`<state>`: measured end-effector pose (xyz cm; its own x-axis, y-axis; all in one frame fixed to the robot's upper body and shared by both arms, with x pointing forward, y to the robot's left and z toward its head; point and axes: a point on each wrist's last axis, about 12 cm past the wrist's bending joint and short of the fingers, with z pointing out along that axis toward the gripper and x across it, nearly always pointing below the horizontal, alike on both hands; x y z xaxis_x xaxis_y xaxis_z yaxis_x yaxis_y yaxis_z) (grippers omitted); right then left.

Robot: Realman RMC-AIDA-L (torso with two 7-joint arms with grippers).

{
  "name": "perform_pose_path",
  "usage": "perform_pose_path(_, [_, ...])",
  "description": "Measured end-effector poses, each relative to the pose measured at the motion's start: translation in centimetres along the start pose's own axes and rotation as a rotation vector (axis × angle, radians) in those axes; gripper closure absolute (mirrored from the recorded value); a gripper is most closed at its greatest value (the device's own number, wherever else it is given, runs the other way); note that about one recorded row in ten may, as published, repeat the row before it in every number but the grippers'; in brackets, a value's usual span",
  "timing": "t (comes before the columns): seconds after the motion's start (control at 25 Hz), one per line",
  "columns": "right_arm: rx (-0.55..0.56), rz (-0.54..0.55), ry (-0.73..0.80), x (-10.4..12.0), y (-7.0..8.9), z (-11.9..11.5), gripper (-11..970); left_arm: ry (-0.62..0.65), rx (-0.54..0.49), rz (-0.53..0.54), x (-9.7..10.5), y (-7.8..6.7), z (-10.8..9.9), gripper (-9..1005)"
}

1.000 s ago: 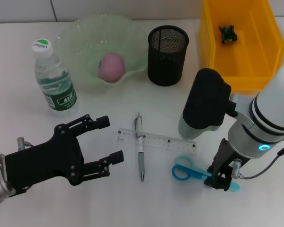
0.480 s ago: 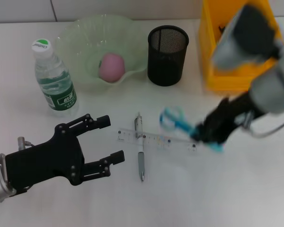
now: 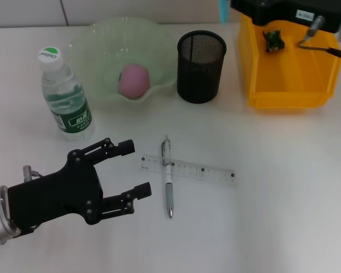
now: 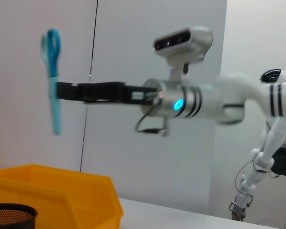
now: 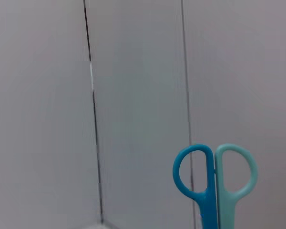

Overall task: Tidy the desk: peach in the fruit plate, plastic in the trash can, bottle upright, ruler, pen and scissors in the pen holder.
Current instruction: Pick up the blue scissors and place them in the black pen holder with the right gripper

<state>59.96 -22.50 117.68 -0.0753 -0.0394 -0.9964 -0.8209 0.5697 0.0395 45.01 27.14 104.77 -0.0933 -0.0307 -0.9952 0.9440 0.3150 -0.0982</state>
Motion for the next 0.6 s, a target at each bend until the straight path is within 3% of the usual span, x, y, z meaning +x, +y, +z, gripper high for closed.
perform_pose_path(0.2, [0.099, -0.082, -0.102, 4.4, -1.0, 2.8, 756, -0.001, 0.001, 0.0, 0.0, 0.1, 0.1, 182])
perform_pose_path(0.6, [0.149, -0.091, 0.005, 7.5, -0.5, 5.0, 756, -0.001, 0.003, 0.001, -0.1, 0.1, 0.1, 182])
